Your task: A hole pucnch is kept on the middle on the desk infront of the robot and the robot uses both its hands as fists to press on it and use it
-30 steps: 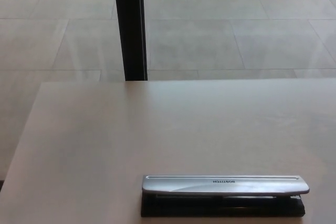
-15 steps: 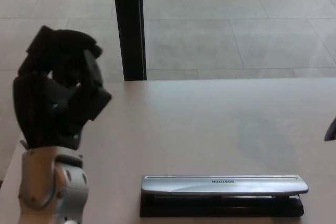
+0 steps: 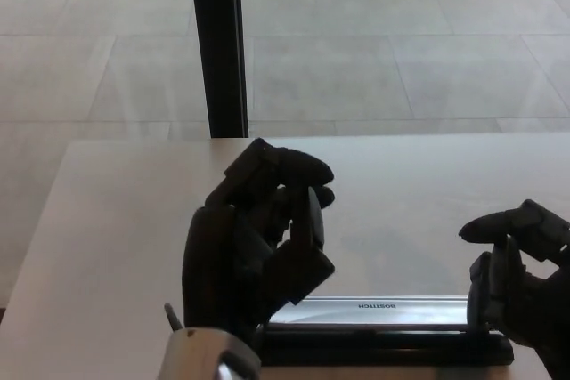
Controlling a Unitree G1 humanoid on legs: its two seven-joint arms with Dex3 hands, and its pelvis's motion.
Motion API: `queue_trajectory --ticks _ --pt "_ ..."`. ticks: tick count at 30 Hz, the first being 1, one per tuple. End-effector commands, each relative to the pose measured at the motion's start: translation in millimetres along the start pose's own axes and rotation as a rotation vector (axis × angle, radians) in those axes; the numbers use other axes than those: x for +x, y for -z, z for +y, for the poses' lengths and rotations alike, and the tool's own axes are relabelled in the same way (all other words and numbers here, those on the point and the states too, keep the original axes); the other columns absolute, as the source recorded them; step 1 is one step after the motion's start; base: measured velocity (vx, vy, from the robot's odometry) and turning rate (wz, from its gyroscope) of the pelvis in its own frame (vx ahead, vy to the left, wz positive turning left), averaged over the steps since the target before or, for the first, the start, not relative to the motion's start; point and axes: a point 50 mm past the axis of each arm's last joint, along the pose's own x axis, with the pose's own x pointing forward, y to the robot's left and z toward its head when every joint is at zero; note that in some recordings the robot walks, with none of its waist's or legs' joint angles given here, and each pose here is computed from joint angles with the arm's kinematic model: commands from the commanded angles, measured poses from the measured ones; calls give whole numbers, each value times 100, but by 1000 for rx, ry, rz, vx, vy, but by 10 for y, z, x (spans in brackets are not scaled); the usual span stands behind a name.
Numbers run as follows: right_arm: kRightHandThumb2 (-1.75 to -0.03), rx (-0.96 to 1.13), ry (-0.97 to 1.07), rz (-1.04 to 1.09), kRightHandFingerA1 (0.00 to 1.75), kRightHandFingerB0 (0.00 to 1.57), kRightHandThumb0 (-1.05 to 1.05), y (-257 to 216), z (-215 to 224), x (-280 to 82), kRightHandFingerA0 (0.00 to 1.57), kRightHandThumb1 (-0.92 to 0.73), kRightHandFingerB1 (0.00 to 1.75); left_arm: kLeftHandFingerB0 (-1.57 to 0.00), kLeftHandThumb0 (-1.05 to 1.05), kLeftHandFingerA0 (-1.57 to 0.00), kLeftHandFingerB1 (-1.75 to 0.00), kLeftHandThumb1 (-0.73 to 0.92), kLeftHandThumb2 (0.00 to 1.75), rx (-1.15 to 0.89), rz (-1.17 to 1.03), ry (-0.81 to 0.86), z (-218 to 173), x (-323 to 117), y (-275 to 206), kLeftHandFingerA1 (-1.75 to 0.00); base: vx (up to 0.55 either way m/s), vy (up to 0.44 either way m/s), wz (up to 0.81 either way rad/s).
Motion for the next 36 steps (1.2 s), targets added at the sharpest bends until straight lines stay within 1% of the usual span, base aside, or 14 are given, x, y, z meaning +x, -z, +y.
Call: queue_trajectory --ticks 1,5,6,8,9,10,17,19,21,24,28,29,30,36 --pt "-108 -37 -78 81 175 97 -43 55 -21 21 112 -47 115 -49 -16 -96 -173 79 117 -121 117 -90 -207 -38 181 -175 0 0 0" --pt "-105 -42 -87 66 175 97 -42 -27 -14 100 111 -49 118 -52 -18 -95 -175 75 116 -73 146 -113 -105 -46 286 -175 0 0 0" --pt "-106 -42 -88 59 175 96 -39 -47 -7 124 118 -51 116 -52 -18 -94 -175 77 115 -66 149 -116 -83 -38 313 -175 0 0 0" --pt "-103 -42 -97 38 175 98 -41 -93 25 188 109 -49 114 -48 -19 -94 -174 79 109 -45 169 -140 -15 -22 435 -175 0 0 0" --pt "-112 -42 -100 39 137 100 -50 -95 32 196 131 -51 107 -48 -20 -94 -172 80 107 -44 176 -143 -1 -24 468 -175 0 0 0" --pt "-102 -40 -107 38 174 98 -43 -93 45 201 110 -49 113 -48 -21 -95 -172 80 107 -40 192 -158 15 -35 513 -175 0 0 0" --pt "-97 -30 -102 14 171 98 -44 -94 107 251 113 -53 107 -45 -22 -95 -172 81 103 13 224 -190 61 -32 661 -175 0 0 0" --pt "-93 -19 -76 -2 172 100 -54 -53 138 259 115 -54 101 -44 -29 -94 -161 81 94 -11 231 -219 70 -59 728 -175 0 0 0" --pt "-96 -8 -52 -2 168 102 -50 -25 156 254 112 -50 100 -43 -27 -91 -158 83 92 -28 231 -235 65 -73 761 -175 0 0 0" --pt "-94 22 -19 19 168 98 -52 59 184 203 114 -53 102 -44 -31 -90 -152 84 86 -64 231 -256 33 -102 821 -175 0 0 0" --pt "-92 29 -13 46 169 99 -55 145 214 152 119 -55 109 -42 -35 -88 -156 89 79 -62 229 -259 4 -98 867 -175 0 0 0" --pt "-109 34 -13 48 140 102 -57 168 221 143 137 -49 109 -40 -35 -87 -160 90 78 -59 227 -257 -1 -98 876 -175 0 0 0" --pt "-90 43 -14 51 171 100 -54 209 226 126 117 -54 111 -42 -34 -88 -162 91 78 -62 227 -259 -6 -101 886 -175 0 0 0" --pt "-95 41 -4 104 171 100 -53 447 197 40 118 -51 118 -45 -36 -85 -154 92 72 -88 236 -281 -14 -132 915 -175 0 0 0"
